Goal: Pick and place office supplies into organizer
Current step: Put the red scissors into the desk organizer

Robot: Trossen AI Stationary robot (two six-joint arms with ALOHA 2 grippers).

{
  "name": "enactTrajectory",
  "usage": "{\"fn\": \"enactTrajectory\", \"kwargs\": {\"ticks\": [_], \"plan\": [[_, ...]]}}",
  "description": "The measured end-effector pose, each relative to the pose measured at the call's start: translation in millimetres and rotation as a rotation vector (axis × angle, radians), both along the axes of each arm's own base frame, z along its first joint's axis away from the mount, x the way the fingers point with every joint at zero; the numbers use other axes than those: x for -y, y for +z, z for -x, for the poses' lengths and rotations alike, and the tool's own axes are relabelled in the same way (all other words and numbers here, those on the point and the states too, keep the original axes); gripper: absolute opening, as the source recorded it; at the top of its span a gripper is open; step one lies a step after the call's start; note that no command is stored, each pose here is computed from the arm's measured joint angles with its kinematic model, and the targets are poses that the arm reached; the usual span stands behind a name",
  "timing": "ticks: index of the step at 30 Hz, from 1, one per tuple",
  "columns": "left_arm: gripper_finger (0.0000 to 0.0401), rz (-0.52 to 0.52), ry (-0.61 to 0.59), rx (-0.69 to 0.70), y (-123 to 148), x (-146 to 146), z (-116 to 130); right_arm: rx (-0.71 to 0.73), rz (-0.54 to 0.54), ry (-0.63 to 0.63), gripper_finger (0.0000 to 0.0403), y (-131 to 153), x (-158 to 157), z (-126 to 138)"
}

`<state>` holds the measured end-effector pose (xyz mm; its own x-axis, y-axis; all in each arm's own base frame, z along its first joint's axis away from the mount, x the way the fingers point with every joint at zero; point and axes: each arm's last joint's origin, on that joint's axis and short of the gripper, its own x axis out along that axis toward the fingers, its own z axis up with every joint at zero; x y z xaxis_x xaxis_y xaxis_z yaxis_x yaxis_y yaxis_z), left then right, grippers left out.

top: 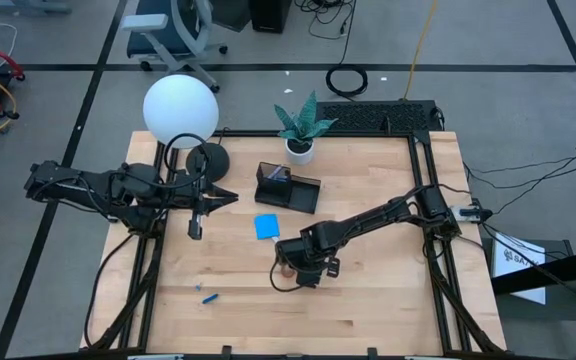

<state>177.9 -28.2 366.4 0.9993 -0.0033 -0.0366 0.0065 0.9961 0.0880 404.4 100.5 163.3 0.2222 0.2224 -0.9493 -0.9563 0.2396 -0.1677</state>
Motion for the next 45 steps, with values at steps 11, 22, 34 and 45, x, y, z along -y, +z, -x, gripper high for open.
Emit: {"fn": "enactTrajectory", "kwargs": {"ticks": [11,22,34,45], "plan": [[0.0037,0.001,-0.001,0.002,0,0,0,-0.037,-0.037,0.004,0.0126,-13,3,0],[0.0037,0.005,0.001,0.001,-1,1,-4,-0.085,-0.037,-0.045,0.0126,-24,6,5],[0.0037,0.007,0.001,-0.001,-1,1,-4,-0.070,-0.034,-0.040,0.0126,-24,6,4],[0.0037,0.007,0.001,-0.002,-1,1,-4,0.002,-0.015,-0.048,0.0126,-9,7,4]]}}
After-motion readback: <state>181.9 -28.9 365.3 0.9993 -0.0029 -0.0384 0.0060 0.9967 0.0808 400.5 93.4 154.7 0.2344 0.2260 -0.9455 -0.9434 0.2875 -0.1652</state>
